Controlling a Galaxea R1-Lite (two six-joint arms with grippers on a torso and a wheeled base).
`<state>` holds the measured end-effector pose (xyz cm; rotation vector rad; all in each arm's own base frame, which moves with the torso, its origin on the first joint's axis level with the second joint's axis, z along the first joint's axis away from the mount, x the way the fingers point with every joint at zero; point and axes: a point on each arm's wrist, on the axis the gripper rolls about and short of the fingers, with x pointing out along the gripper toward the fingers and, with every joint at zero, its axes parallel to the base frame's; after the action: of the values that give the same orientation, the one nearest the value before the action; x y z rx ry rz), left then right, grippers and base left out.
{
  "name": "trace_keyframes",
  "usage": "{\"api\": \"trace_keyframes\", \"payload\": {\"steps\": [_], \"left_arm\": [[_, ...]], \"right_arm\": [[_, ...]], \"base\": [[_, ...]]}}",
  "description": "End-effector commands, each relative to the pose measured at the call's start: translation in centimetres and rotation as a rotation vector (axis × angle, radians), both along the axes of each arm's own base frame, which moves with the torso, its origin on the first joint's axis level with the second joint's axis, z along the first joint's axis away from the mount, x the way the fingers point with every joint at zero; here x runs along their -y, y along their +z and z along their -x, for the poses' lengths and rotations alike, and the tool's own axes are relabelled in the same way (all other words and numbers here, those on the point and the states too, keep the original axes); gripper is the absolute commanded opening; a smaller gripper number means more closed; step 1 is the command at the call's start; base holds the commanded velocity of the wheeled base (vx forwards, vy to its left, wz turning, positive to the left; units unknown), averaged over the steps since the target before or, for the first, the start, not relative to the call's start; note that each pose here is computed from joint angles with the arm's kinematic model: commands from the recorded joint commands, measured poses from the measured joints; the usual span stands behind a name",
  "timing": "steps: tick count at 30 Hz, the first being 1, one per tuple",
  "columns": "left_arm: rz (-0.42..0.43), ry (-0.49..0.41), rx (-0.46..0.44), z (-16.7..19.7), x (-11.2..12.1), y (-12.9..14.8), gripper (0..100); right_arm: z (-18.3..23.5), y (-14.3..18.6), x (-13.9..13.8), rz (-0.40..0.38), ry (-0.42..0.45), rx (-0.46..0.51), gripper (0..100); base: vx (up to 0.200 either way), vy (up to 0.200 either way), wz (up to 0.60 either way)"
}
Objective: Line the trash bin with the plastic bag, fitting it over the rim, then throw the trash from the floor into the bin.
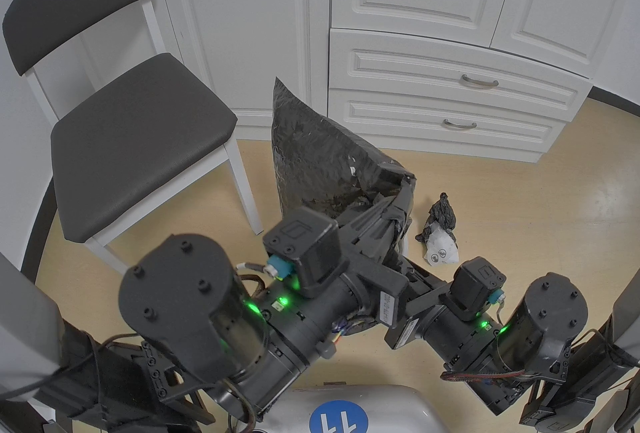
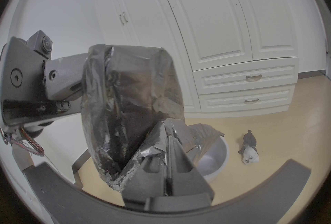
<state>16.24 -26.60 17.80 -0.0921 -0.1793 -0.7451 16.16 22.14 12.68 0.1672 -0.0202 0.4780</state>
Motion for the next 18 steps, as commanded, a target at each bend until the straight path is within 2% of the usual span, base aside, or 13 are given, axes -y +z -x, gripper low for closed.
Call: {"api": "trace_keyframes", "payload": {"steps": [1,12,18], "left_arm": [[-0.037,-0.017,-0.021,0.1,0.9,-1.3,0],[-0.041,-0.034,-0.023,0.3,2.1,-2.9,0],[-0.008,-0.027,-0.072,-0.5,1.8,-3.2,0]], "right_arm": [[-0.1,-0.9,0.1,0.025,0.006,-0.016,0],[0.5,-2.2,1.0,0.082,0.046,-0.053,0],[0.2,-2.3,1.3,0.091,0.038,-0.058,0]], "base": [[0.000,0.000,0.00],[0.000,0.000,0.00],[0.000,0.000,0.00]]}}
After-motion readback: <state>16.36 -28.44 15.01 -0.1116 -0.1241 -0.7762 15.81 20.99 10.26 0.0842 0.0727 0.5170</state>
